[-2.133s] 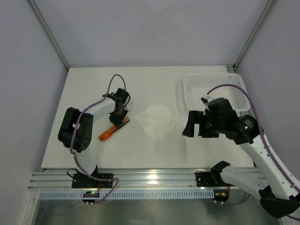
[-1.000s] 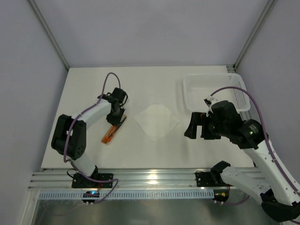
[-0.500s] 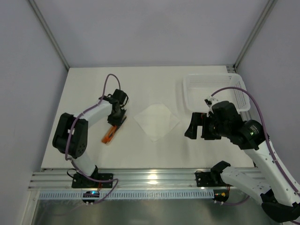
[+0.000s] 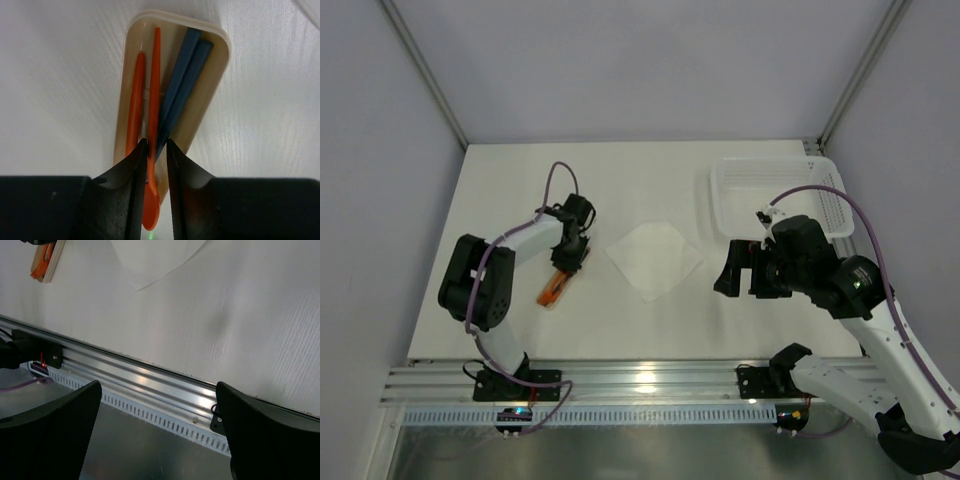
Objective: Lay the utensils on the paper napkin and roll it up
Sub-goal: Pick up the utensils from the container.
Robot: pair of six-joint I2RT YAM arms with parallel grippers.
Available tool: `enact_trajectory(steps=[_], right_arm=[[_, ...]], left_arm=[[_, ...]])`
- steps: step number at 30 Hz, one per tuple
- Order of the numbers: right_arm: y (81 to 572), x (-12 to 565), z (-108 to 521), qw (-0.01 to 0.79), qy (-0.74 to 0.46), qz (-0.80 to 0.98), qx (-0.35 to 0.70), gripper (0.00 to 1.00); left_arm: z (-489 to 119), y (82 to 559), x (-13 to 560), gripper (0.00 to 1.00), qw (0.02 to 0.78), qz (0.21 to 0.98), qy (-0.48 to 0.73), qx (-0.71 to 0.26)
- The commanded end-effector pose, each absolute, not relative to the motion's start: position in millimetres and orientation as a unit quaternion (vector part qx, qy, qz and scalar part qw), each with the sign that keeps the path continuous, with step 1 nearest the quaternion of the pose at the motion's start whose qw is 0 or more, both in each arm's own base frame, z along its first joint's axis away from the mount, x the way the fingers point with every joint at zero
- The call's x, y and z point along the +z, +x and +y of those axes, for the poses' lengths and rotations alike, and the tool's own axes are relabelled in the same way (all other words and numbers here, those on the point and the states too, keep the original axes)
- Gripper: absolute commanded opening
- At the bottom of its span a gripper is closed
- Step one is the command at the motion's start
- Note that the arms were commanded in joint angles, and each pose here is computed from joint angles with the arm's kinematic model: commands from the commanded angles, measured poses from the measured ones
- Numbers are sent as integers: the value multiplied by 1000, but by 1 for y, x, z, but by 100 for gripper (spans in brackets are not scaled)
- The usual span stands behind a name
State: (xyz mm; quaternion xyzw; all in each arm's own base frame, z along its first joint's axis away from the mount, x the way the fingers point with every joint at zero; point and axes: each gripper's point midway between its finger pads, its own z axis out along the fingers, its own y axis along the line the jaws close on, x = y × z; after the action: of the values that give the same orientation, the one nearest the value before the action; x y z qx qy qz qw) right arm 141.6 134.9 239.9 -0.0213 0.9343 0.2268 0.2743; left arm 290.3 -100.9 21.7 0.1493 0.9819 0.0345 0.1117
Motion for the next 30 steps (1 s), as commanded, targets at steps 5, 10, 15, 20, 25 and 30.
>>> enact_trajectory(steps=[5,10,15,20,25,30], right_arm=[[141,241,133,282,-28,933,222,100],[140,242,132,281,-28,933,221,99],[140,245,132,285,-25,932,224,99],[139,246,131,288,-22,930,226,100],[138,247,131,291,-20,929,228,100],[137,246,130,290,-18,929,228,99]], left_arm=[[-102,297,17,20,125,980,149,34],[-102,296,14,13,121,981,144,36],[-98,294,20,8,125,981,139,43],[-95,291,27,0,125,981,139,48],[-95,290,31,0,127,981,142,46],[-101,289,37,0,126,981,143,31]])
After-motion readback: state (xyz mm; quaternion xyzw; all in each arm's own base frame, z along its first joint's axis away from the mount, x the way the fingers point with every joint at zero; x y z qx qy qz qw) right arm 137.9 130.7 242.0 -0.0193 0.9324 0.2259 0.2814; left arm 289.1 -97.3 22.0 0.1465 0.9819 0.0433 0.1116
